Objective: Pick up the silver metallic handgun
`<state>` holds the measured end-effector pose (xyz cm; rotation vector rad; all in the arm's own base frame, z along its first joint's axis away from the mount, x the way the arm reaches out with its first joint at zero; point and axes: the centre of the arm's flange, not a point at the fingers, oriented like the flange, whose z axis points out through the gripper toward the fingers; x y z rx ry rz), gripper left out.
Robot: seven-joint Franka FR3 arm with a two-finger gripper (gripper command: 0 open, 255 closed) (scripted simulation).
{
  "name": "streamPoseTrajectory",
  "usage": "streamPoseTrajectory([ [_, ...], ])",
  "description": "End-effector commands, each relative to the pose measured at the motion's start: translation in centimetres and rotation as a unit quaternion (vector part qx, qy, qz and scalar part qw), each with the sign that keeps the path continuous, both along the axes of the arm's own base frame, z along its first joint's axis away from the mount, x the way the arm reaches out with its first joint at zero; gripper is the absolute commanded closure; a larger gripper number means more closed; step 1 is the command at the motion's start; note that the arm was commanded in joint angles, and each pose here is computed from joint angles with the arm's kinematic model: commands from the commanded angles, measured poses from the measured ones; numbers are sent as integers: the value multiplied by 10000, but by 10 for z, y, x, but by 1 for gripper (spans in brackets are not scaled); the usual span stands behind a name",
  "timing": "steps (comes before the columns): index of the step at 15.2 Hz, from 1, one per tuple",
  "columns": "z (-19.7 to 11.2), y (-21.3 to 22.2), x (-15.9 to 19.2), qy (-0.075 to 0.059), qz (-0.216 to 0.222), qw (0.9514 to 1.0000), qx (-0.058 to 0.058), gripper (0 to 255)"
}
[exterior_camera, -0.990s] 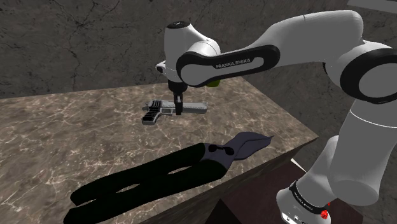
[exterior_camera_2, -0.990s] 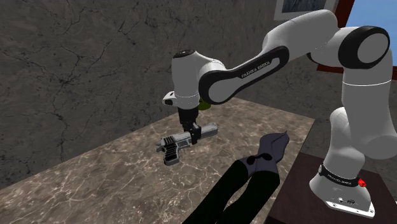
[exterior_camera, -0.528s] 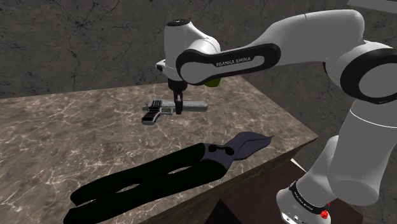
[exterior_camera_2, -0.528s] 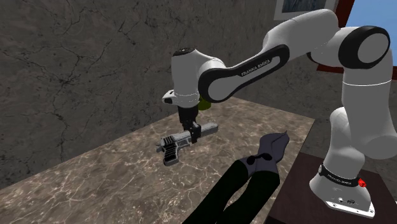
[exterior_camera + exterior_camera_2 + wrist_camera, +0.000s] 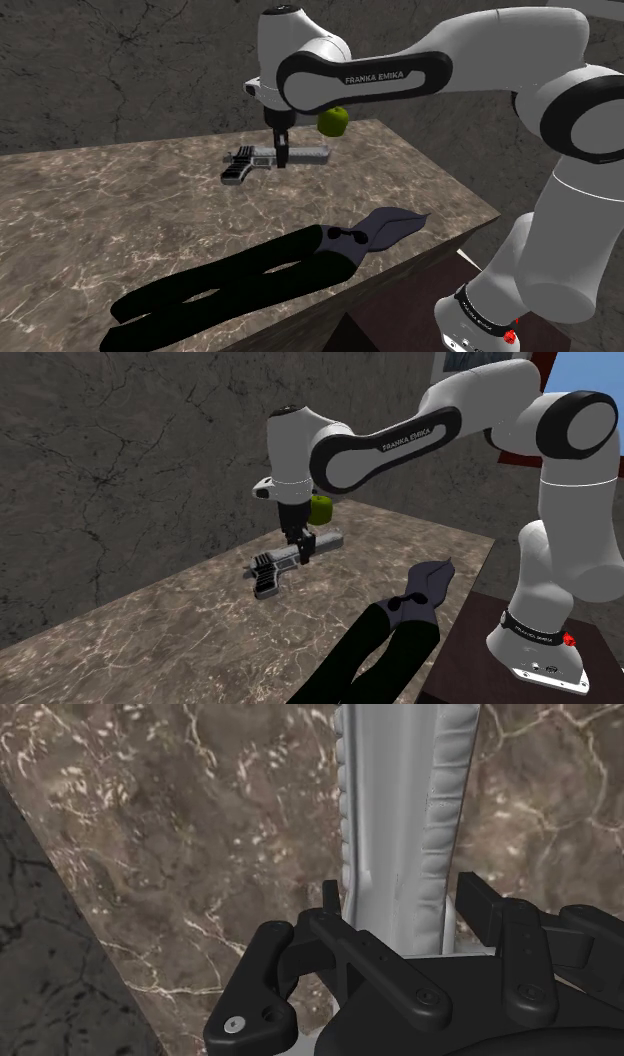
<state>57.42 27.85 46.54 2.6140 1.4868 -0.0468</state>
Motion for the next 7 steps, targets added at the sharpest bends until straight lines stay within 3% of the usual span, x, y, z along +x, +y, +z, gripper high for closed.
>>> streamPoseTrajectory([
  [1,12,-1,-1,-3,0,10000,1,255],
  [7,34,-1,-1,-3,0,10000,1,255],
])
